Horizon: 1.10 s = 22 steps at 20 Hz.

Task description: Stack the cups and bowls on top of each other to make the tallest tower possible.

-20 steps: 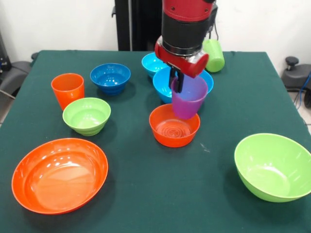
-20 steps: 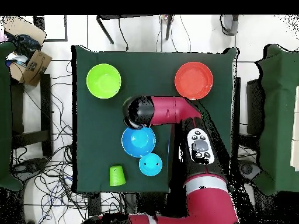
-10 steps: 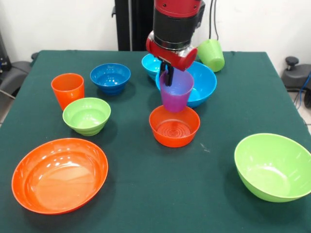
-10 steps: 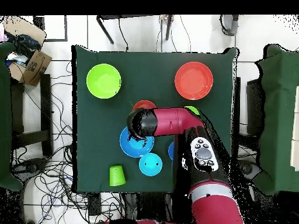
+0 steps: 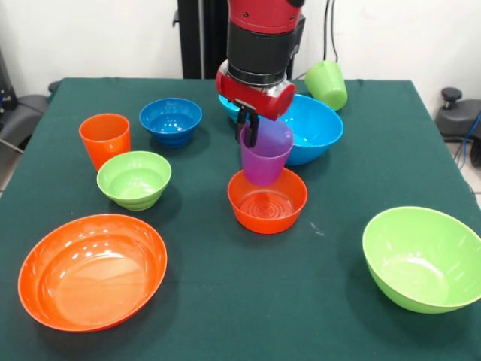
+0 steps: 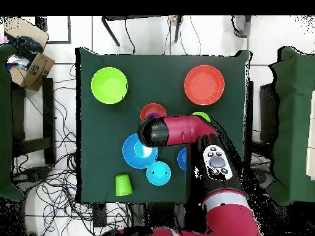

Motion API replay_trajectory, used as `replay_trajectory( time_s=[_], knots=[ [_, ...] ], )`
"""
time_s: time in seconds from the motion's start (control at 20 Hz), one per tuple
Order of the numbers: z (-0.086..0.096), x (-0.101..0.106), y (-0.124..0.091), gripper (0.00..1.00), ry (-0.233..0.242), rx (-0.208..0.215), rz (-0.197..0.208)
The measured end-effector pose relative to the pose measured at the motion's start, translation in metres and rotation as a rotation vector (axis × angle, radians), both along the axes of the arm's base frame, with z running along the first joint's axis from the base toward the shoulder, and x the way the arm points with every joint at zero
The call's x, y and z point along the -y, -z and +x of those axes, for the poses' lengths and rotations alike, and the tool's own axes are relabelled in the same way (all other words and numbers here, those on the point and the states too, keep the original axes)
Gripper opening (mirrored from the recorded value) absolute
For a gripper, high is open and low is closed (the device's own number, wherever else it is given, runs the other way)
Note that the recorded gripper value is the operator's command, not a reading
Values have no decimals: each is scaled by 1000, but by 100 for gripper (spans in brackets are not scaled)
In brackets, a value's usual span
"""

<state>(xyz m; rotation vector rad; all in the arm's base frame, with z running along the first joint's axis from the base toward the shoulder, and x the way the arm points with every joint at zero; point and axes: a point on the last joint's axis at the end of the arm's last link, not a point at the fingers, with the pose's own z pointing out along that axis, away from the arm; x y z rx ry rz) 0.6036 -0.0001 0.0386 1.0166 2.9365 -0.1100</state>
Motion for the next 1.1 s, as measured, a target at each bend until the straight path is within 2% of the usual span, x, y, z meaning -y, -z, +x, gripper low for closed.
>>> replay_trajectory(
  time_s=[1.1],
  knots=[
    [4, -16, -2, 0, -20, 8, 20]
  ],
)
